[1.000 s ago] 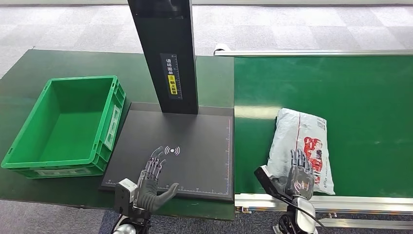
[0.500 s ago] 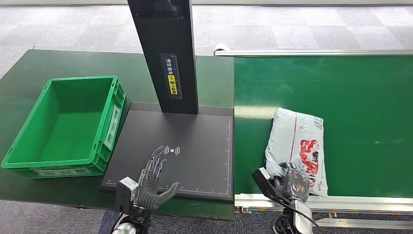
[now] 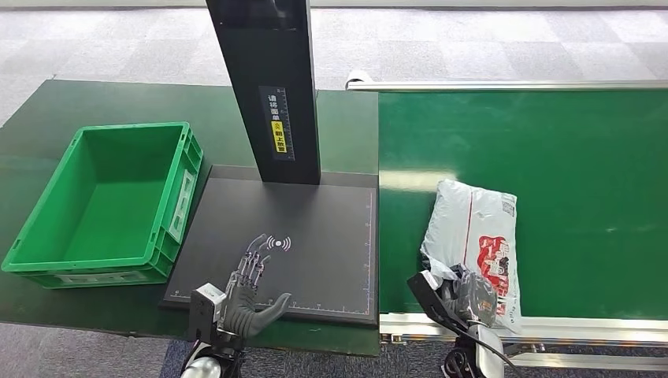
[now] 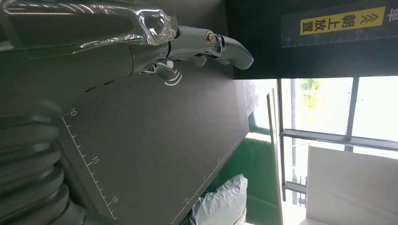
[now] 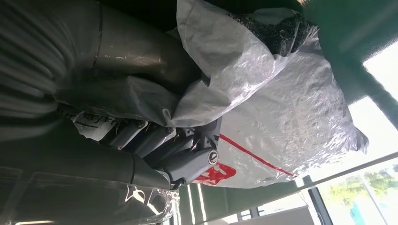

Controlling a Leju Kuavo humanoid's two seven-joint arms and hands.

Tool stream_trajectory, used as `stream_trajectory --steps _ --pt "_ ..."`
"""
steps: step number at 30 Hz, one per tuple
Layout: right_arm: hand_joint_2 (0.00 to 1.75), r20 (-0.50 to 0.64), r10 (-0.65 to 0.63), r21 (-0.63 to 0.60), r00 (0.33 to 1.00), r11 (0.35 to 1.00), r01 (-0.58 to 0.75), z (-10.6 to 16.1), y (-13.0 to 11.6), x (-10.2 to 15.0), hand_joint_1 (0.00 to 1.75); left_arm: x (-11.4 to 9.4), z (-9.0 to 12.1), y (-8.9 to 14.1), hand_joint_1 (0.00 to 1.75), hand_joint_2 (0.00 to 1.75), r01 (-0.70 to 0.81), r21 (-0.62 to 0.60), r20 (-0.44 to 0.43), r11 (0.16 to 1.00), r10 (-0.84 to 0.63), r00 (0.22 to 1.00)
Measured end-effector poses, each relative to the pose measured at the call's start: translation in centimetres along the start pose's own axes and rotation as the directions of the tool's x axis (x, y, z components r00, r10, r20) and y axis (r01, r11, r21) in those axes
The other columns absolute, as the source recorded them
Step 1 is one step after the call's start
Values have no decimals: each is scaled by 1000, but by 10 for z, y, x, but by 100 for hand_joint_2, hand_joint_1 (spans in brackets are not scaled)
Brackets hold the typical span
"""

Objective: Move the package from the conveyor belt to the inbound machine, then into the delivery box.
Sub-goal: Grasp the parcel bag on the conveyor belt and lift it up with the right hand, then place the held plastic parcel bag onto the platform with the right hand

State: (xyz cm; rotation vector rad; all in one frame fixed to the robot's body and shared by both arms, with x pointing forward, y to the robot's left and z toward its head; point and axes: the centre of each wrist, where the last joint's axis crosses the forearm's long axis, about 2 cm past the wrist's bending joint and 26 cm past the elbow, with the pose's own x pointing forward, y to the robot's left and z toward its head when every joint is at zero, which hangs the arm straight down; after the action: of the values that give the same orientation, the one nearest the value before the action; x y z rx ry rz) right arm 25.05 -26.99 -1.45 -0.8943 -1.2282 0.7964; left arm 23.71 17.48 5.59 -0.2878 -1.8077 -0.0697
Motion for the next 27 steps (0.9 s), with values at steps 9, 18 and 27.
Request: stream_trajectory --steps 9,18,27 --pt "175 52 -504 69 862 863 501 8 -4 11 175 0 0 1 0 175 17 1 17 1000 -17 1000" --pt "175 452 -761 201 465 595 778 -1 -93 53 175 18 -4 37 0 175 202 151 154 968 -225 962" --pt "175 719 -332 62 611 906 419 -35 -168 122 175 48 -18 77 0 175 290 263 240 920 -353 904"
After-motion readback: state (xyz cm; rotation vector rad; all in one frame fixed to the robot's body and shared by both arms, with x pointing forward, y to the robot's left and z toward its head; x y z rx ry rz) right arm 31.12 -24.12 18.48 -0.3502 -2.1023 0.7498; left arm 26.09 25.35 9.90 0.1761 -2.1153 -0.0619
